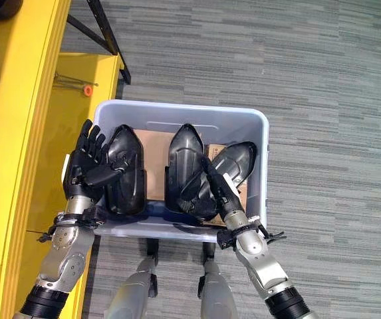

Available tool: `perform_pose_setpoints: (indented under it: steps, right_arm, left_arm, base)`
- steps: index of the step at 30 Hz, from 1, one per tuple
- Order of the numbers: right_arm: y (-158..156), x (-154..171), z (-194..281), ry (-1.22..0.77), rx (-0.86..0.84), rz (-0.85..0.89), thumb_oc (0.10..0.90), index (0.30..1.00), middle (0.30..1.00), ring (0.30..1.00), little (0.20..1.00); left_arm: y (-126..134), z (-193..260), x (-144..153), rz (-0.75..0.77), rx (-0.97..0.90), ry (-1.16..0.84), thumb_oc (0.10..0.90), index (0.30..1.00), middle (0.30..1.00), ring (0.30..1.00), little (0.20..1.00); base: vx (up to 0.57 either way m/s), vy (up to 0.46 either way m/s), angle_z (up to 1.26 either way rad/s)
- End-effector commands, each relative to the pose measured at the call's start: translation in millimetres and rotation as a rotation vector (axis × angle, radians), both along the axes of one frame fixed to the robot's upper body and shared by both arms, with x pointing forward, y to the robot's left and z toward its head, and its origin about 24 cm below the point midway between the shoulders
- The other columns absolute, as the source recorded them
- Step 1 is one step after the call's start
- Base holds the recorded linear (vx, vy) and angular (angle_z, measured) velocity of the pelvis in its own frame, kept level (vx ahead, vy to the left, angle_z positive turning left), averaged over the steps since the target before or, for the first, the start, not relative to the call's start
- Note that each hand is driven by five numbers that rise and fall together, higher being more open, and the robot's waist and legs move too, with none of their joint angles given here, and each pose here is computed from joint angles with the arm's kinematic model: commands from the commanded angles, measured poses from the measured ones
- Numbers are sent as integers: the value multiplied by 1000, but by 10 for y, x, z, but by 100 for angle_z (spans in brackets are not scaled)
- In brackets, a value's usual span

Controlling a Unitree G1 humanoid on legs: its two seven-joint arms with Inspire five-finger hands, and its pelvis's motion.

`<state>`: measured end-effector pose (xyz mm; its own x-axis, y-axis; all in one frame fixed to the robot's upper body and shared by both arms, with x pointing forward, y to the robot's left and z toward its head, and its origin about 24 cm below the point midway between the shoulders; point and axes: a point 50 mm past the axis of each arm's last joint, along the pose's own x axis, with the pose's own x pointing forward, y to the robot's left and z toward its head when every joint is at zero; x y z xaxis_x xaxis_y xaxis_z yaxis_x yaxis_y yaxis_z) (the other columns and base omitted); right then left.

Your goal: Move parts from the plastic box to the shelf.

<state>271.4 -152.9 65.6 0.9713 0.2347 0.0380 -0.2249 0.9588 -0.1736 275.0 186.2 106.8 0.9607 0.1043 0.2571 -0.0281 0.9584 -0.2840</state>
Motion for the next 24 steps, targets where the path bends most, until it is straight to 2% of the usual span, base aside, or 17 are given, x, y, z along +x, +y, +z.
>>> perform_pose_setpoints:
  steps: [1,9,19,24]
  right_arm:
    - [136,91,327,-166,49,46,900,1000,1000,1000,1000]
    - [102,345,521,-241,-35,-27,900,1000,1000,1000,1000]
    - [175,364,545,-247,-12,-18,900,1000,1000,1000,1000]
    - [154,376,515,-246,-75,-28,900,1000,1000,1000,1000]
  left_arm:
    - [88,570,-123,38,36,-314,900,1000,1000,1000,1000]
    - [81,594,-169,32,-6,-335,900,1000,1000,1000,1000]
    - [61,588,-163,29,-16,-328,900,1000,1000,1000,1000]
    - [60,602,-168,30,-14,-336,900,1000,1000,1000,1000]
  base:
    - [-17,7,-3]
    - [-11,-2,-3]
    - [0,-1,2]
    - [0,0,0]
